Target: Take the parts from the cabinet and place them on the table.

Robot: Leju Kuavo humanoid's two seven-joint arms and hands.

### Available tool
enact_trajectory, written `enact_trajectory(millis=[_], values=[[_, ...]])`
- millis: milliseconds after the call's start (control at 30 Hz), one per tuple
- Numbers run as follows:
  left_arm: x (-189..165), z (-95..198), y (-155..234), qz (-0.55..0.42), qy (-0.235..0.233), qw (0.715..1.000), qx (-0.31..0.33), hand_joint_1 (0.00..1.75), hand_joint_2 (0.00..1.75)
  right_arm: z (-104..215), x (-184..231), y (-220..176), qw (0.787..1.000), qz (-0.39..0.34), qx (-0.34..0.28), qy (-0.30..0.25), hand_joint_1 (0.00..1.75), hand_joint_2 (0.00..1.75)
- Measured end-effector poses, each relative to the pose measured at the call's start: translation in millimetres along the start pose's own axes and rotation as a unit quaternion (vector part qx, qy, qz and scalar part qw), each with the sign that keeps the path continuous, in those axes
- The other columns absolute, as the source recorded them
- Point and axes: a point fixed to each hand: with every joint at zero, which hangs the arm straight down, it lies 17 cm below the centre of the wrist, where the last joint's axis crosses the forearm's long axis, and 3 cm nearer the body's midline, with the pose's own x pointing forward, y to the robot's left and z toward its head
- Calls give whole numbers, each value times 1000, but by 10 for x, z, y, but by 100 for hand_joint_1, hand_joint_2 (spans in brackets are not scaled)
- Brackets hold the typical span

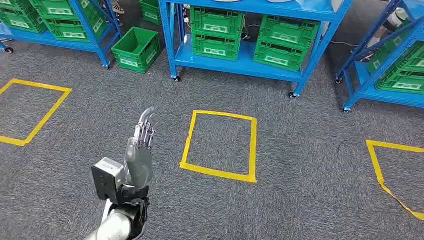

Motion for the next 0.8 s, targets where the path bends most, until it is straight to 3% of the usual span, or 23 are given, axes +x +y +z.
enact_trajectory(millis=[100,133,267,300,400,533,800], values=[[-211,77,40,11,39,999,5,0,0,0,-11,-19,1000,-7,-5,3,0,0],[-307,125,52,19,54,998,7,0,175,1,-20,-29,1000,-9,-7,4,0,0],[-709,333,192,27,101,994,39,0,175,0,-51,-57,1000,-9,-14,12,0,0],[-807,395,222,18,108,993,42,0,175,-1,-52,-65,1000,-8,-15,12,0,175],[-1066,563,393,-43,117,991,46,0,175,-1,-59,-73,1000,-8,-17,13,0,175],[-1514,877,1235,-61,177,970,156,0,175,0,-90,-115,999,-9,-24,19,0,175],[-2111,2032,3018,-88,291,871,386,0,175,4,-201,-237,998,-15,-41,45,0,175]])
